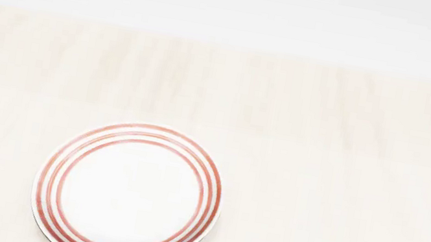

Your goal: Put the bowl on the plate.

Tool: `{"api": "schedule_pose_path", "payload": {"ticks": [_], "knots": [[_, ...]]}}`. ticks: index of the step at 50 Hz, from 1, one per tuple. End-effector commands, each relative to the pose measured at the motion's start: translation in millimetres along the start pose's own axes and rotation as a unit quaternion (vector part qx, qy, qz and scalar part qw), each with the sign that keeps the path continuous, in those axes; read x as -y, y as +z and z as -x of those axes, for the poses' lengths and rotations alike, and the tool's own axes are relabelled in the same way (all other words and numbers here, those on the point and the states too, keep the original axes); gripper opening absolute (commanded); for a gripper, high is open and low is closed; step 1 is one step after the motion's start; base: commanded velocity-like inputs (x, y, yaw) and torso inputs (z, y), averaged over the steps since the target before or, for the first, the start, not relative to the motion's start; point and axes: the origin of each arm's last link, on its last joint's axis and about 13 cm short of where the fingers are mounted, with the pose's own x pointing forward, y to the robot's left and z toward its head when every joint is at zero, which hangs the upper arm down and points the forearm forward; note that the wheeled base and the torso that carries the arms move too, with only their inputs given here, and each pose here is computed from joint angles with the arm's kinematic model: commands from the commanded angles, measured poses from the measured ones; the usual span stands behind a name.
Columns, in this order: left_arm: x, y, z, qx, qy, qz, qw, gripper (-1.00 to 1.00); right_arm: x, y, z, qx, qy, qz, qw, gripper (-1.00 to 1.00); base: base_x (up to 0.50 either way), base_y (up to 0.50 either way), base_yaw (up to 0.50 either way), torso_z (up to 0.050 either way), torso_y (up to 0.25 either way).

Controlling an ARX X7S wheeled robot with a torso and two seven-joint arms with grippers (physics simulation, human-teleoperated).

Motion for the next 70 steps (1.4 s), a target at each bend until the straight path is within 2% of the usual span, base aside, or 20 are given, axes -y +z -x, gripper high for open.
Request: {"api": "schedule_pose_path", "payload": {"ticks": [1,5,11,16,23,31,36,37,45,50,62,65,66,70], "knots": [[-1.9,-2,-7,0.006,0.011,0.002,1.000,1.00,-6.5,20,-1,0.080,-0.036,0.018,0.996,-1.00,0.00,0.00,0.00,0.000,0.000],[-2.1,-1,-7,0.006,0.011,0.004,1.000,1.00,-15.1,34,6,0.148,-0.029,0.039,0.988,-1.00,0.00,0.00,0.00,0.000,0.000],[-1.1,-1,-7,0.006,0.010,0.005,1.000,1.00,-31.1,52,10,0.220,0.006,0.079,0.972,-1.00,0.00,0.00,0.00,0.000,0.000],[-0.4,0,-7,0.007,0.009,0.006,1.000,1.00,-42.5,68,4,0.252,0.037,0.108,0.961,-1.00,0.00,0.00,0.00,0.000,0.000],[0.1,0,-7,0.007,0.008,0.007,1.000,1.00,-51.2,90,-9,0.290,0.076,0.112,0.947,-1.00,0.00,0.00,0.00,0.000,0.000],[0.1,1,-5,0.009,0.006,0.011,1.000,1.00,-44.6,114,-46,0.318,0.082,0.042,0.944,-1.00,0.00,0.00,0.00,0.000,0.000],[-0.1,1,-4,0.010,0.004,0.012,1.000,1.00,-39.6,121,-70,0.294,0.068,0.005,0.953,-1.00,0.00,0.00,0.00,0.000,0.003],[-0.9,2,-4,0.010,0.005,0.013,1.000,1.00,-37.6,123,-78,0.290,0.065,-0.014,0.955,-1.00,0.00,0.00,0.00,0.000,0.000],[-3.9,4,-3,0.014,0.012,0.015,1.000,1.00,-31.5,129,-95,0.285,0.061,-0.058,0.955,-1.00,0.00,0.00,0.00,0.000,0.000],[-4.6,6,-2,0.016,0.015,0.016,1.000,1.00,-28.4,132,-107,0.273,0.049,-0.069,0.958,-1.00,0.00,0.00,0.00,0.000,0.000],[-4.6,6,-2,0.016,0.015,0.016,1.000,1.00,-28.4,132,-107,0.273,0.049,-0.069,0.958,-1.00,0.00,0.00,0.00,0.000,0.000],[-5.1,7,-2,0.016,0.016,0.017,1.000,1.00,-32.7,143,-119,0.237,0.129,-0.183,0.945,-1.00,0.00,0.00,0.00,0.000,0.000],[-5.2,7,-2,0.017,0.016,0.017,1.000,1.00,-32.9,147,-122,0.231,0.141,-0.204,0.941,-1.00,0.00,0.00,0.00,0.000,0.000],[-5.8,8,-3,0.017,0.017,0.020,1.000,1.00,-31.7,156,-137,0.215,0.146,-0.235,0.937,-1.00,0.00,0.00,0.00,0.000,0.000]]}}
